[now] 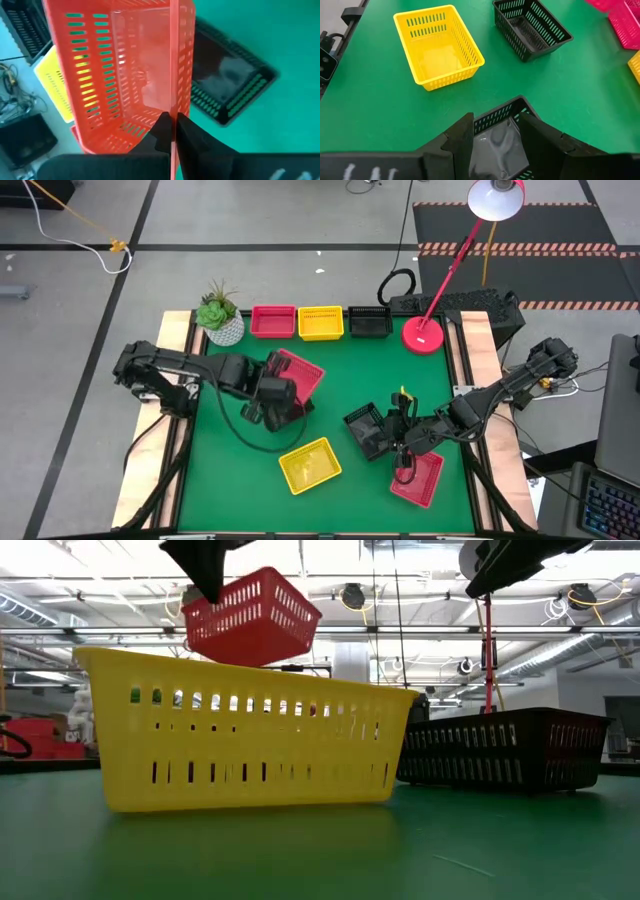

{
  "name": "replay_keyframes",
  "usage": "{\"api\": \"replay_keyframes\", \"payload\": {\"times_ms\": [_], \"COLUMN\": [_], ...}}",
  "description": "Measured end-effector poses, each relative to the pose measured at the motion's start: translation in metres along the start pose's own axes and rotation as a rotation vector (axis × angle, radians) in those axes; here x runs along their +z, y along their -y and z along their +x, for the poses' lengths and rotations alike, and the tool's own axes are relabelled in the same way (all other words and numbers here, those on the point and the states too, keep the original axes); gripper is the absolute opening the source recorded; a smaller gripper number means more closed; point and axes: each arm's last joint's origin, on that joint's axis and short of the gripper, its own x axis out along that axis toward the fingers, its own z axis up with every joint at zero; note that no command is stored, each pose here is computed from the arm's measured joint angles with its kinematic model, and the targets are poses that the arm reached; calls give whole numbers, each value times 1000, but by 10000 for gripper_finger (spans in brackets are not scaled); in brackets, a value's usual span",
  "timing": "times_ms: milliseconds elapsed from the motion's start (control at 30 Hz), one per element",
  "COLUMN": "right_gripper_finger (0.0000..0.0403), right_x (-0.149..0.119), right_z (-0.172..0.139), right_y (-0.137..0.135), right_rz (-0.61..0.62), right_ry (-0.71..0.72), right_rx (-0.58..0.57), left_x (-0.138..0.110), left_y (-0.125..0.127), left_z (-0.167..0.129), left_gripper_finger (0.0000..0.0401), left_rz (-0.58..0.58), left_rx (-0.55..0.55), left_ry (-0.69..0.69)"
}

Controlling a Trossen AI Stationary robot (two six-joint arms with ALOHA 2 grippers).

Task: Stack baskets by color
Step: Stack the bottom left red basket on the top red basket

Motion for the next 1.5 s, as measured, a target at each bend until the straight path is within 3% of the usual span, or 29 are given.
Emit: {"api": "replay_keyframes", "payload": {"times_ms": [300, 833, 1233, 1500], "right_gripper_finger": [150, 150, 150, 150], "right_x": [0, 0, 0, 0], "right_z": [0, 0, 0, 0], "right_y": [0, 0, 0, 0], "right_rz": [-7, -21, -21, -21], "right_ry": [0, 0, 0, 0], "right_rx": [0, 0, 0, 0], "left_x": [-22, -80, -121, -127], "left_y": [-42, -118, -150, -154], "left_z": [15, 39, 49, 50], "left_gripper_finger": [10, 6, 6, 10], "left_rz": [-43, -218, -360, -446], "left_rx": [126, 228, 252, 241], "left_ry": [-114, -220, -267, -234]}}
